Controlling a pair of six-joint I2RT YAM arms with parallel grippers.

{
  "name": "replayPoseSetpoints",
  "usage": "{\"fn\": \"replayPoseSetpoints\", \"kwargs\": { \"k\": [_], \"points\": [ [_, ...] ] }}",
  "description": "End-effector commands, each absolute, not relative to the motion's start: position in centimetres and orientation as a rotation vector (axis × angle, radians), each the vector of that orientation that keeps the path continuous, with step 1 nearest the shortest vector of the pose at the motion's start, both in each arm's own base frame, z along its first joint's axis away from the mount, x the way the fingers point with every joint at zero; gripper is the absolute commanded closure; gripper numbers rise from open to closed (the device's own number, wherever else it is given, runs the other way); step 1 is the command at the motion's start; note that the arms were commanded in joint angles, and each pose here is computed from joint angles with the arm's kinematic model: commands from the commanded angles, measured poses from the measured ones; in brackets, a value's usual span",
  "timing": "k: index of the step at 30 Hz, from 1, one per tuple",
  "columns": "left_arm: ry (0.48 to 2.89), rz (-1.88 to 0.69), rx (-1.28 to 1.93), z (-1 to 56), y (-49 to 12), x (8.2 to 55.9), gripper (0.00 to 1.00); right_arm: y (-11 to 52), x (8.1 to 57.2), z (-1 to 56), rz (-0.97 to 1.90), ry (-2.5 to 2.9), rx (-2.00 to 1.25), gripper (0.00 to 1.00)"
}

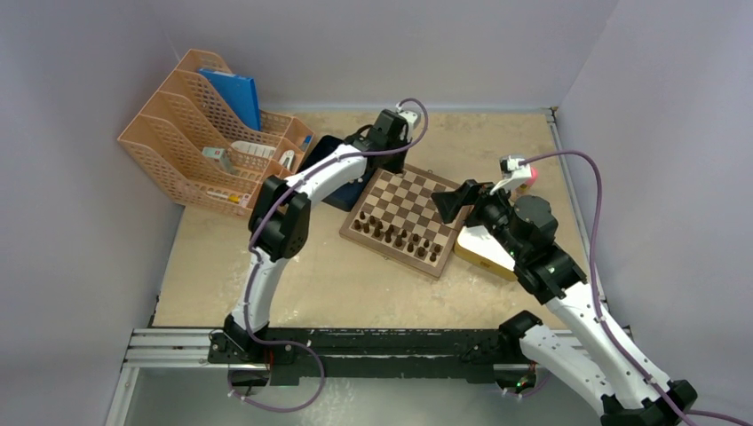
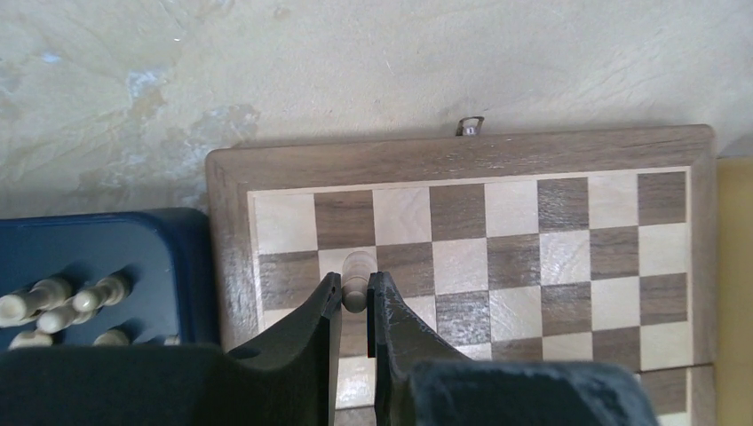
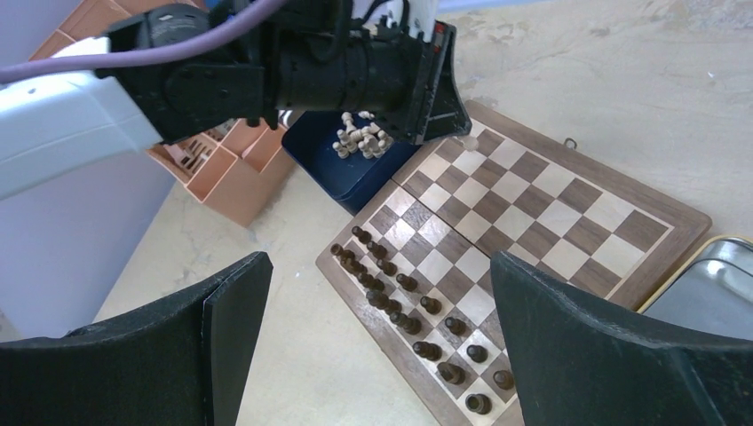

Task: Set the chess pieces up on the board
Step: Place the chess piece on the chessboard.

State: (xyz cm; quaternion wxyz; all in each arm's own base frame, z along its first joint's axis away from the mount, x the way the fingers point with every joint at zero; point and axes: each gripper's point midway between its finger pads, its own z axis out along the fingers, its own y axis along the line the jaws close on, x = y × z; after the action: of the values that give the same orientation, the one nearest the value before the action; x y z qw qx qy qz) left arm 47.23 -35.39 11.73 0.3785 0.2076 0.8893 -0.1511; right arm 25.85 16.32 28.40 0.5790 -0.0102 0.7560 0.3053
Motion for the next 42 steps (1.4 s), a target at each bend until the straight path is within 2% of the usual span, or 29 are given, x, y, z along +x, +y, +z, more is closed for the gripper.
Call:
{"fn": "replayPoseSetpoints", "kwargs": {
  "k": [1,30,34,42],
  "points": [
    [2.184,-0.432,0.552,13.2,-37.6,48.7,0.93,16.0,25.7,30.9,0.713,1.697,-0.028,0.05],
    [2.175,-0.406,0.613,10.2,-39.7,49.1,0.84,15.8,26.1,30.5,0.69,1.698,-0.024,0.05],
    [2.174,-0.396,0.622,10.1,-39.7,49.0,0.79,16.0,26.2,30.5,0.695,1.695,-0.028,0.05],
    [2.157,-0.4,0.623,11.2,-39.9,48.9,0.61,16.0,26.2,30.2,0.693,1.703,-0.03,0.05]
  ]
}}
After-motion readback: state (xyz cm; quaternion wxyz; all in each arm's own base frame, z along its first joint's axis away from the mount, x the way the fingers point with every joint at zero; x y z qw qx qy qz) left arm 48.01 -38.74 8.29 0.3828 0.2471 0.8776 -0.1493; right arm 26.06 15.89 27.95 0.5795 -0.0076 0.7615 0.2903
